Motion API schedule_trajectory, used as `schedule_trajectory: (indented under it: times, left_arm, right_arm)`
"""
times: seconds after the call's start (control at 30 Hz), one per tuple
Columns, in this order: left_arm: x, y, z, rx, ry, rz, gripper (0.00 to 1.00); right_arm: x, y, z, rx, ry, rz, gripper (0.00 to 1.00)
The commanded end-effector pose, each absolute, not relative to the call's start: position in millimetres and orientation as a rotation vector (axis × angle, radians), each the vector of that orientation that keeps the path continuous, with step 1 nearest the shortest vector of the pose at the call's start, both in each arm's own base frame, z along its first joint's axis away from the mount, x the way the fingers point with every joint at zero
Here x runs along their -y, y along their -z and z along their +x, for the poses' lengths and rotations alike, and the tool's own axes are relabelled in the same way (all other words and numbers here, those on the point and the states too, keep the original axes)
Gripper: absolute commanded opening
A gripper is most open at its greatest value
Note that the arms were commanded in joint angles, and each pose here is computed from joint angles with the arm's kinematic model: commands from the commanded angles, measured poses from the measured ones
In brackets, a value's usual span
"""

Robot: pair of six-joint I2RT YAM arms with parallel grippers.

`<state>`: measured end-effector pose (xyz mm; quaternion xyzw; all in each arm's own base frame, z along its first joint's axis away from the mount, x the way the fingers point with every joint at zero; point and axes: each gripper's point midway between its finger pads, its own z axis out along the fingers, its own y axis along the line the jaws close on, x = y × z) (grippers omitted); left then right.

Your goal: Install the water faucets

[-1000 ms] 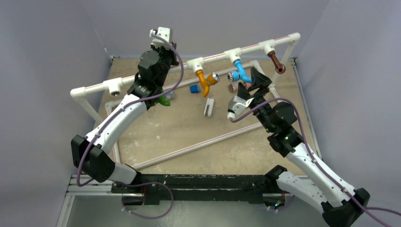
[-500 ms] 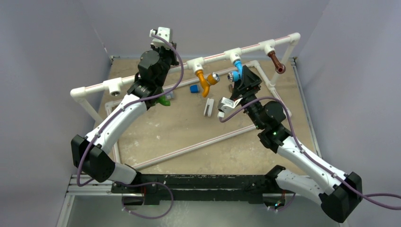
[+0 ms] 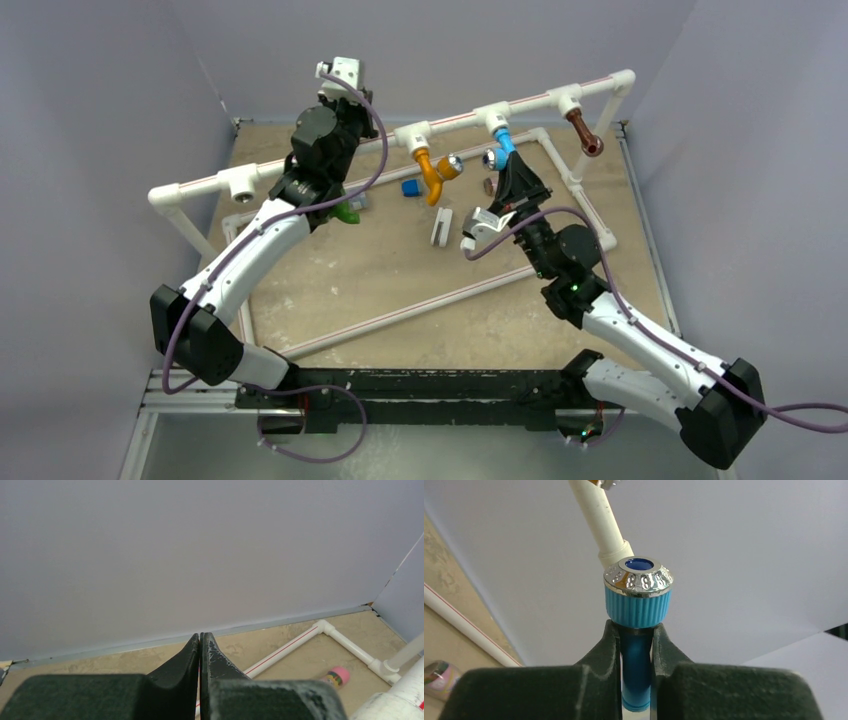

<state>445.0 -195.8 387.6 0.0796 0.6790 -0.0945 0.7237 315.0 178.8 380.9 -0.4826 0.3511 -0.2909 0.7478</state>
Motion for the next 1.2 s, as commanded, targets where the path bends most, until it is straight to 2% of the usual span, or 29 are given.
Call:
schedule_trajectory:
  times: [0.0, 0.4, 0.63, 0.87, 1.17]
  left_arm:
    - [210, -205, 417, -2.001, 0.119, 0.477, 0.0]
    - [210, -203, 417, -2.006, 0.116, 0.477, 0.0]
    - [210, -203, 417, -2.007, 0.115, 0.477, 0.0]
    - [209, -204, 417, -2.004, 0.116, 0.476, 0.0]
    - [210, -205, 417, -2.002, 0.12, 0.477, 0.0]
  right_arm:
    - [-188, -379, 302, -0.8, 0.437, -0.923, 0.0]
    - [-200, -404, 283, -0.966, -0.328, -0.358, 0.0]
    - [-218, -419, 286, -1.128, -0.868, 0.042, 0.0]
    - [-223, -429, 285, -1.185, -1.178, 0.33, 0.0]
    - [-229, -408, 274, -1.23, -1.624, 0.727, 0.0]
